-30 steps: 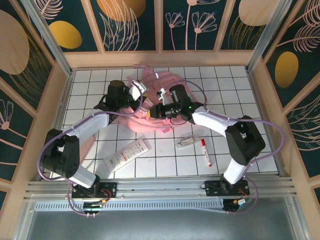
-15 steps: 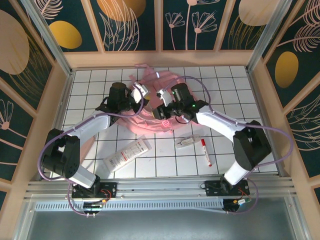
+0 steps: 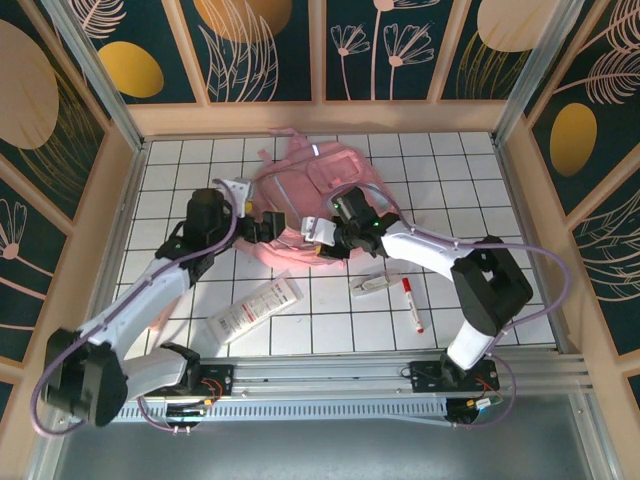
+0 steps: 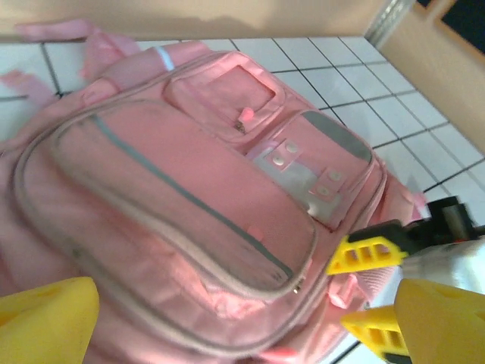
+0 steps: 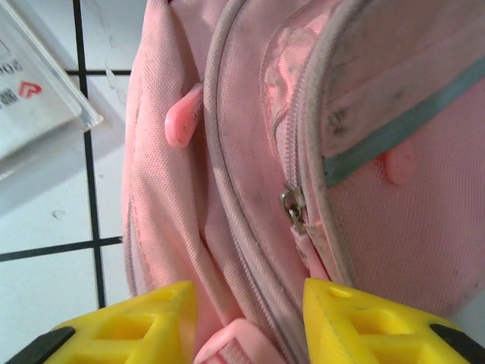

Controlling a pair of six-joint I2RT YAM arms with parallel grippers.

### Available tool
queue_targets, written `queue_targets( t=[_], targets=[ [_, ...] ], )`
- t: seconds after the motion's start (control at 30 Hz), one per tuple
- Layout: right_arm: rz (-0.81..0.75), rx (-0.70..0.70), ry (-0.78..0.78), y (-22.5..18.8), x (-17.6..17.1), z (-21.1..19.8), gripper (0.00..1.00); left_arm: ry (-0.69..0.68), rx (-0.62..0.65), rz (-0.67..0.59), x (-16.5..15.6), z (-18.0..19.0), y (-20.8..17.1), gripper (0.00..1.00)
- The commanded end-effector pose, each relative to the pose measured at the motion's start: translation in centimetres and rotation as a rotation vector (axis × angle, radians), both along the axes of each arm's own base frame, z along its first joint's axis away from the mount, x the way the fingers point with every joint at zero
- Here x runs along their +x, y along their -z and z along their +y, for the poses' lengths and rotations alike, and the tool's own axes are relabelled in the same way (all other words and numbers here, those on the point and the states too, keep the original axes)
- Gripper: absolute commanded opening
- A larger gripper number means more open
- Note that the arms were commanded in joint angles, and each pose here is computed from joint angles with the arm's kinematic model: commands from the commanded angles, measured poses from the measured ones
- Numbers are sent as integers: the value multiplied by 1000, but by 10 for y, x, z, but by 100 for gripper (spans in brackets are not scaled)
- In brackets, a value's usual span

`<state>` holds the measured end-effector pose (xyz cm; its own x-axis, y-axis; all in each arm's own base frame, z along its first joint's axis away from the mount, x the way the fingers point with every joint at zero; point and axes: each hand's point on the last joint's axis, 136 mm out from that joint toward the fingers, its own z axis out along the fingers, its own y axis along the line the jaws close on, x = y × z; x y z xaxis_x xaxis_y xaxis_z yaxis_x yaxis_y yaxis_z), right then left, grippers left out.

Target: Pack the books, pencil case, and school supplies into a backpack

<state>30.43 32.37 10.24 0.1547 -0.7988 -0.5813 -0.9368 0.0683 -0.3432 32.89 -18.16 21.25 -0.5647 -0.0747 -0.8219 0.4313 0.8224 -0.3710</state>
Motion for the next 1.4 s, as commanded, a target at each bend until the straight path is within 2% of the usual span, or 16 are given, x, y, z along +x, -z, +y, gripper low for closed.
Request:
queue_targets(
  t=[0.0, 0.2, 0.43, 0.57, 0.6, 0.67, 0.7, 0.83, 1.03, 1.2, 1.37],
  targets=[
    [-163, -4, -38, -14, 21, 13, 42, -129, -136, 193, -18, 11, 22, 99],
    [-142, 50, -51, -24, 24, 28, 42, -107, -200, 359, -33, 1, 43, 96],
    [-110, 60, -40, -4, 29, 51, 43, -125, -233, 384, -40, 3, 54, 83],
    [-105, 37, -36, 8, 28, 59, 42, -115, -250, 414, -43, 0, 56, 82],
    [-116, 44, -22, 7, 31, 60, 36, -109, -254, 419, -43, -2, 56, 80],
    [-168, 71, 30, -5, 41, 59, 7, -113, -271, 439, -43, -3, 56, 77],
    [-188, 89, 41, -12, 44, 58, 0, -112, -277, 445, -43, -4, 56, 76],
    [-197, 224, 56, -55, 49, 54, 0, -90, -292, 452, -41, -10, 53, 66],
    [-205, 374, 72, -107, 58, 42, 0, -94, -300, 471, -28, -16, 51, 66],
    [-176, 443, 88, -123, 65, 35, 0, -93, -303, 491, -21, -21, 51, 66],
    [-148, 457, 94, -123, 66, 35, 0, -84, -317, 490, -19, -27, 49, 65]
  ],
)
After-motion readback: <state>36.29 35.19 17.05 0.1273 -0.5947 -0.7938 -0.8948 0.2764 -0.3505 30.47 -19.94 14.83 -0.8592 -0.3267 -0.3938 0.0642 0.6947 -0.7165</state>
